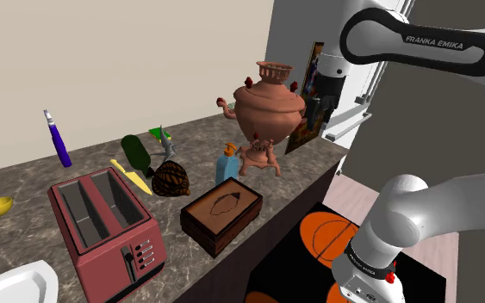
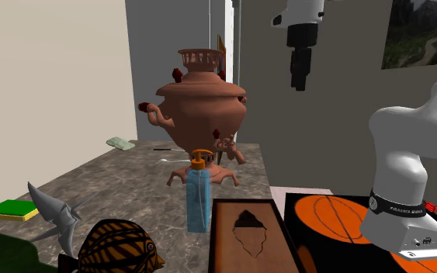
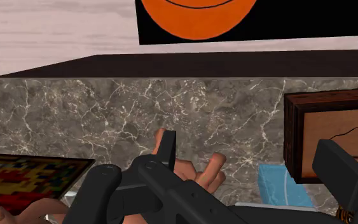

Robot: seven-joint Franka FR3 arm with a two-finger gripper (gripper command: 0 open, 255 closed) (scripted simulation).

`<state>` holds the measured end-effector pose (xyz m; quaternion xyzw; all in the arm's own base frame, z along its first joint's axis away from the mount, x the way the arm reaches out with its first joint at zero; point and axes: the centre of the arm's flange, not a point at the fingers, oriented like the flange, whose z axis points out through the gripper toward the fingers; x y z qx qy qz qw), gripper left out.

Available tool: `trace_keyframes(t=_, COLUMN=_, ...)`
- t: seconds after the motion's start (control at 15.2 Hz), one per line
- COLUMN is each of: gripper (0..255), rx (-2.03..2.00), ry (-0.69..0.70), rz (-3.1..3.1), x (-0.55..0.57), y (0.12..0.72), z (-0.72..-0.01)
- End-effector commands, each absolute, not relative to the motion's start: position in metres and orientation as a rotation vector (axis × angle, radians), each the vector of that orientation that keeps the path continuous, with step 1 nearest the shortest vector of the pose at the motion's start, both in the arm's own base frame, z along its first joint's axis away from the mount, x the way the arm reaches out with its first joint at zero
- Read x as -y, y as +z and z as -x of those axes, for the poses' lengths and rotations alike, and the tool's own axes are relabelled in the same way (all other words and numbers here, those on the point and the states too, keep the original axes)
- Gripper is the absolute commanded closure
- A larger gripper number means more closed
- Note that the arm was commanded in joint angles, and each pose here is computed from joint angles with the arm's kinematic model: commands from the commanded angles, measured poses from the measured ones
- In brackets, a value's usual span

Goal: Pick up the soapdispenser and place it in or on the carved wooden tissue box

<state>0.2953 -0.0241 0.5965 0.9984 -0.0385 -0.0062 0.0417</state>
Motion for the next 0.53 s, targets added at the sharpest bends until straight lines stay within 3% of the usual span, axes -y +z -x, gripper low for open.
trace_keyframes(t=0.0, gripper=0, rx=0.118, ry=-0.019, rz=-3.056, x=0.024, y=0.597, z=-0.295)
trace_keyframes(t=0.46, gripper=0, rx=0.095, ry=-0.009, rz=-3.079, x=-0.003, y=0.554, z=-0.37)
